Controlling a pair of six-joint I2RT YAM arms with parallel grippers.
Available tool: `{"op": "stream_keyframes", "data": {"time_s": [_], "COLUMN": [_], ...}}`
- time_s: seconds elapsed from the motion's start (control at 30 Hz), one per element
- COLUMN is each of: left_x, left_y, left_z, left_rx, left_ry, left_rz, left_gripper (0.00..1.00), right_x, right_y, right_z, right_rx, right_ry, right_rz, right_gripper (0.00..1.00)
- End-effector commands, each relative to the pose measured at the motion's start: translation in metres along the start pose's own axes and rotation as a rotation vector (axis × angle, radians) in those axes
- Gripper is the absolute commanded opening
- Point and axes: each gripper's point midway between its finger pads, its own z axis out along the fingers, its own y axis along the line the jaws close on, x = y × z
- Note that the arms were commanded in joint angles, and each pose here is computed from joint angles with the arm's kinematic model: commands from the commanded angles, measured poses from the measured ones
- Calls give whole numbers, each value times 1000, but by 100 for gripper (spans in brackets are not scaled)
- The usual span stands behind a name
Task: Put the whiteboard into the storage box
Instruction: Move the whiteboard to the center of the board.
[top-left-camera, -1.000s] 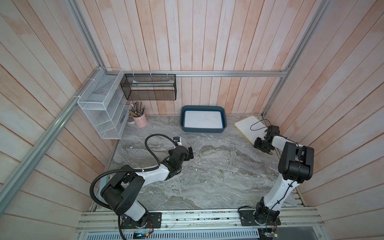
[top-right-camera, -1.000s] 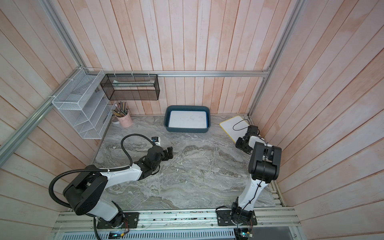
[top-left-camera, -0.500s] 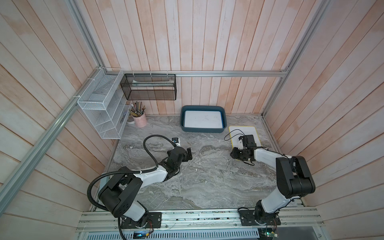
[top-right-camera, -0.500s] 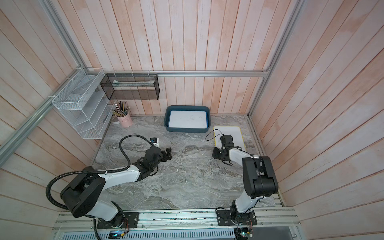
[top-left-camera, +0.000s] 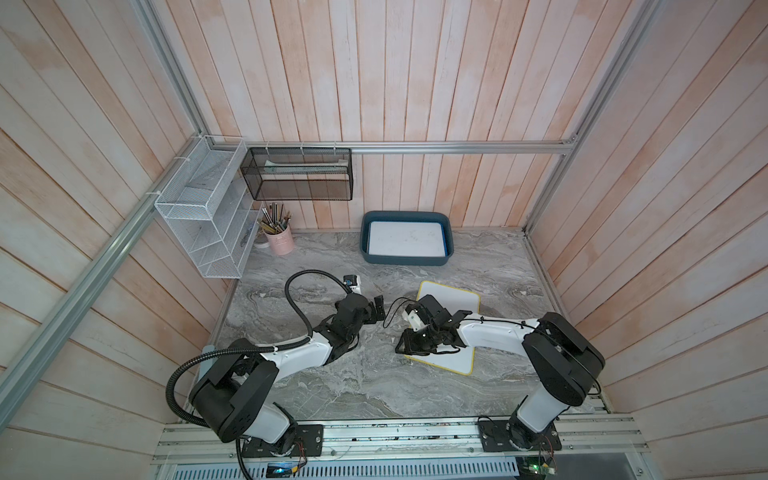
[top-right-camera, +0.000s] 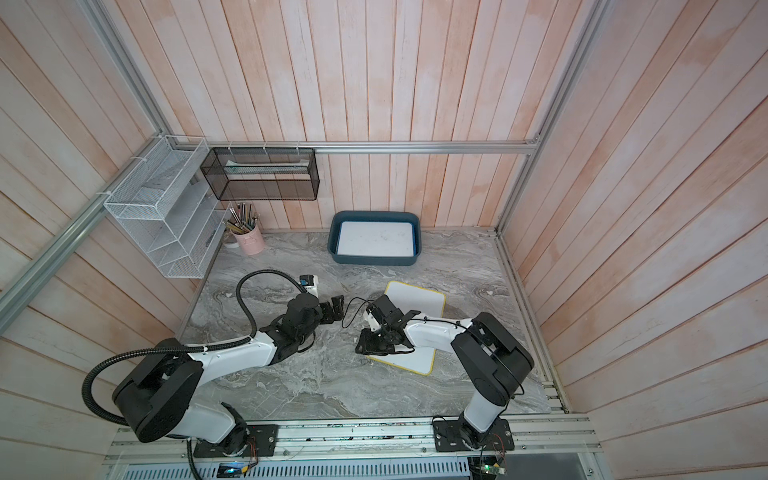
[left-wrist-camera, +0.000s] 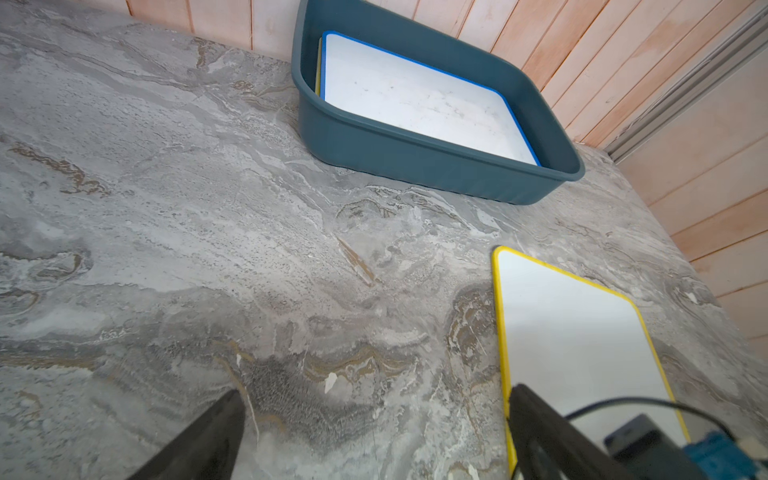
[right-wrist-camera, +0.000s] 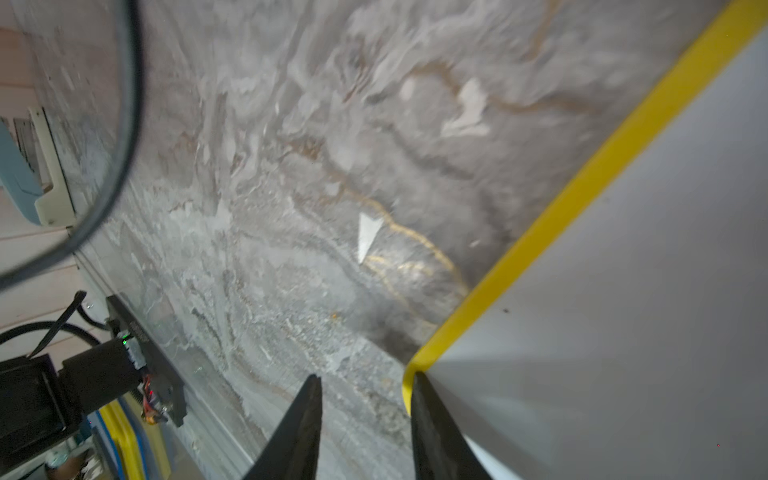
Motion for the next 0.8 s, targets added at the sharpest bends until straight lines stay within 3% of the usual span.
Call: {"op": "stream_keyframes", "data": {"time_s": [0.0,0.2,0.37,0.57,0.77], "left_x": [6,19,42,72,93], "left_y": [-3,-22,-47,-62,-84], "left_z": [-4,-4,-1,6,6], "left_rx": [34,179,352,446,584], "left_ry": [35,112,243,401,533], "left_rz": [23,40,63,78,55], "left_gripper": [100,100,100,100,100], "right_x": [17,-25,-18,7,13], "right_y": [-5,-30,-97,-163,-186], "right_z": [-9,-82,-117,-135,-129], "right_rx": [35,2,0,71,106], "right_ry": [84,-159,-299,-407,-418], "right_rz": [69,144,327,510,549], "right_gripper": [38,38,38,39,39]}}
